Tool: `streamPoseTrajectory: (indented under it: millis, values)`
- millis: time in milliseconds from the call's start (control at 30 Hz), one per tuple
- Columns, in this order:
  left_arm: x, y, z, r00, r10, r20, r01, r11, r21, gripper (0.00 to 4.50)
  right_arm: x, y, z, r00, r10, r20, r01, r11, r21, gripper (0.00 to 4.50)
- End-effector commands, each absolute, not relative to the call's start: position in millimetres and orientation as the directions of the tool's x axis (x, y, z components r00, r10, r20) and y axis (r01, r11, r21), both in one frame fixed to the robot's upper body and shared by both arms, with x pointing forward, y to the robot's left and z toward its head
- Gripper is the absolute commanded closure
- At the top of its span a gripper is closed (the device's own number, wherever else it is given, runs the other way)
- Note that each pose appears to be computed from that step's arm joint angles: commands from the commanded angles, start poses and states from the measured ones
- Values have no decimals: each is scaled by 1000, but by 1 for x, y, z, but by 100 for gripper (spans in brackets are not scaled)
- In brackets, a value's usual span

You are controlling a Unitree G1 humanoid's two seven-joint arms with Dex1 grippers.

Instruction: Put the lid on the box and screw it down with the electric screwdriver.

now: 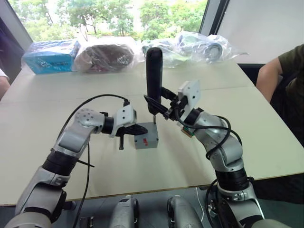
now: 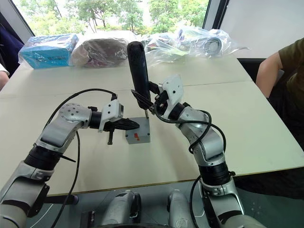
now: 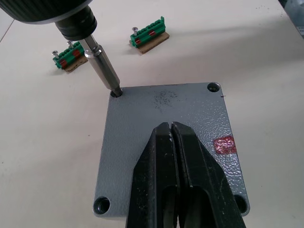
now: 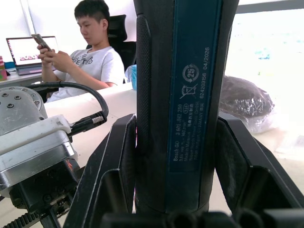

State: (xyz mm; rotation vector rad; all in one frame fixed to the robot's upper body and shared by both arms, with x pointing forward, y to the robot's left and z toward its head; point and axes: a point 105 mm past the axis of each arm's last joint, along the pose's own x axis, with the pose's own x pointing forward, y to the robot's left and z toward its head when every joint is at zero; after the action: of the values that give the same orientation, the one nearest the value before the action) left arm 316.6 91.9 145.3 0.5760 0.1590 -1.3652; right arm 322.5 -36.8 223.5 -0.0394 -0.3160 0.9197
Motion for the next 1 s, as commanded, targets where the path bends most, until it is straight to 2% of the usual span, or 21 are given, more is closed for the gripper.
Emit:
streamPoseTrajectory:
  millis: [33,233,667,800,1000]
  values:
    - [315,95,141,227,-861,-456,951,95,293,450,320,-35,232,542,787,294,-769,606,-206,270]
    - [314,95,140,227,-860,-456,952,99,289,450,321,-32,226,536,794,287,-771,599,-216,270]
    - [313,95,139,228,-860,-456,954,103,283,450,324,-38,235,536,786,307,-752,610,-248,270]
    - [314,95,139,227,-860,-457,954,102,282,450,323,-38,230,540,789,294,-756,608,-244,270]
    - [312,96,134,214,-857,-470,959,91,270,450,328,-41,200,598,778,193,-775,623,-112,270]
